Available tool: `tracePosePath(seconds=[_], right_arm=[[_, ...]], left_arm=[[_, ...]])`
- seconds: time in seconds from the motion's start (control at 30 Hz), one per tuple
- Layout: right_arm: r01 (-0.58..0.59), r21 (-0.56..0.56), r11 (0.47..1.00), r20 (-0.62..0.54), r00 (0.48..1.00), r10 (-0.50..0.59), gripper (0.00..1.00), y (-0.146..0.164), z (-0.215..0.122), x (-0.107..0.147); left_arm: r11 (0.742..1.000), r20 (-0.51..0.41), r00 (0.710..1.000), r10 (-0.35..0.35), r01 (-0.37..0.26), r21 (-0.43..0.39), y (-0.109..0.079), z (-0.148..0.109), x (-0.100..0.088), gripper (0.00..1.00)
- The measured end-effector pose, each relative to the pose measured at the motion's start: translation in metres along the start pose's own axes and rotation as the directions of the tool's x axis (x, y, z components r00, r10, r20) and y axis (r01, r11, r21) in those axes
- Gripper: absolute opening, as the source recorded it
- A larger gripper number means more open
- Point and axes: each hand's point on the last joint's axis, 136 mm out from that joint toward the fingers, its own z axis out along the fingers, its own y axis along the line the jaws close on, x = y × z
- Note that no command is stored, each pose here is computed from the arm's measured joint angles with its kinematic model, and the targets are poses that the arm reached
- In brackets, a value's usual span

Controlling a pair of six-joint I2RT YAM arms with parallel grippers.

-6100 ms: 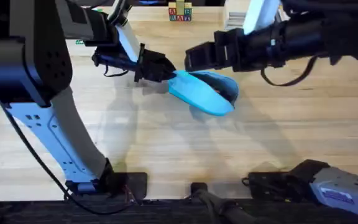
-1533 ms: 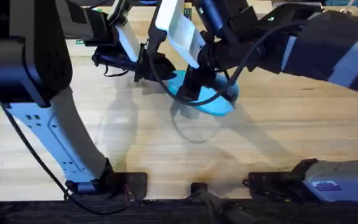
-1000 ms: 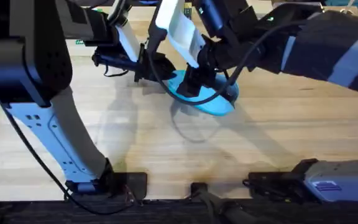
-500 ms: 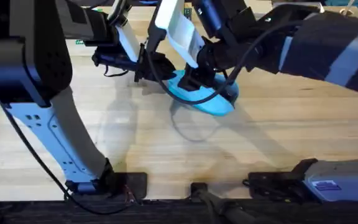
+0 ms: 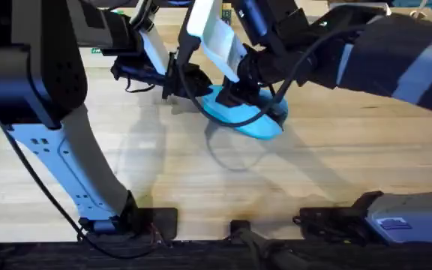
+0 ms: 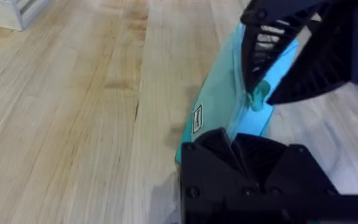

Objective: Unzip the bag, pick up the pens from the table one at a time and place them inside, then zip the bag closed.

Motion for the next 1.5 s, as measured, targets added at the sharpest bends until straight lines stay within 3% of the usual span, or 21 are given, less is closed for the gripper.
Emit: tracePosePath(seconds=[0.03,0.17,0.33,0.97,1.2,1.5], right_arm=[[0.000,0.000,1.000,-0.001,1.000,0.000,0.307,0.000,0.000,0.000],[-0.001,-0.001,1.000,-0.002,1.000,0.001,0.426,0.000,0.000,0.000],[-0.001,-0.002,1.000,-0.002,1.000,0.001,0.476,0.000,0.000,0.001],[-0.005,-0.018,1.000,-0.029,1.000,0.005,0.454,0.003,0.010,0.007],[-0.004,-0.014,1.000,-0.023,1.000,0.004,0.408,0.002,0.011,0.006],[0.000,0.001,1.000,0.001,1.000,0.000,0.280,-0.002,0.011,0.000]], left_arm=[[1.000,0.000,1.000,0.000,0.000,0.000,0.000,0.000,0.000,0.042],[1.000,0.000,1.000,0.000,0.000,0.000,0.000,0.000,0.000,0.042],[1.000,0.000,1.000,0.000,0.000,0.000,0.000,0.000,0.000,0.042],[1.000,0.000,1.000,0.000,0.000,0.000,0.000,0.000,0.000,0.042],[1.000,-0.002,1.000,0.000,0.000,0.000,0.000,0.000,0.000,0.042],[1.000,-0.002,1.000,0.000,0.000,0.000,0.000,0.000,0.000,0.042]])
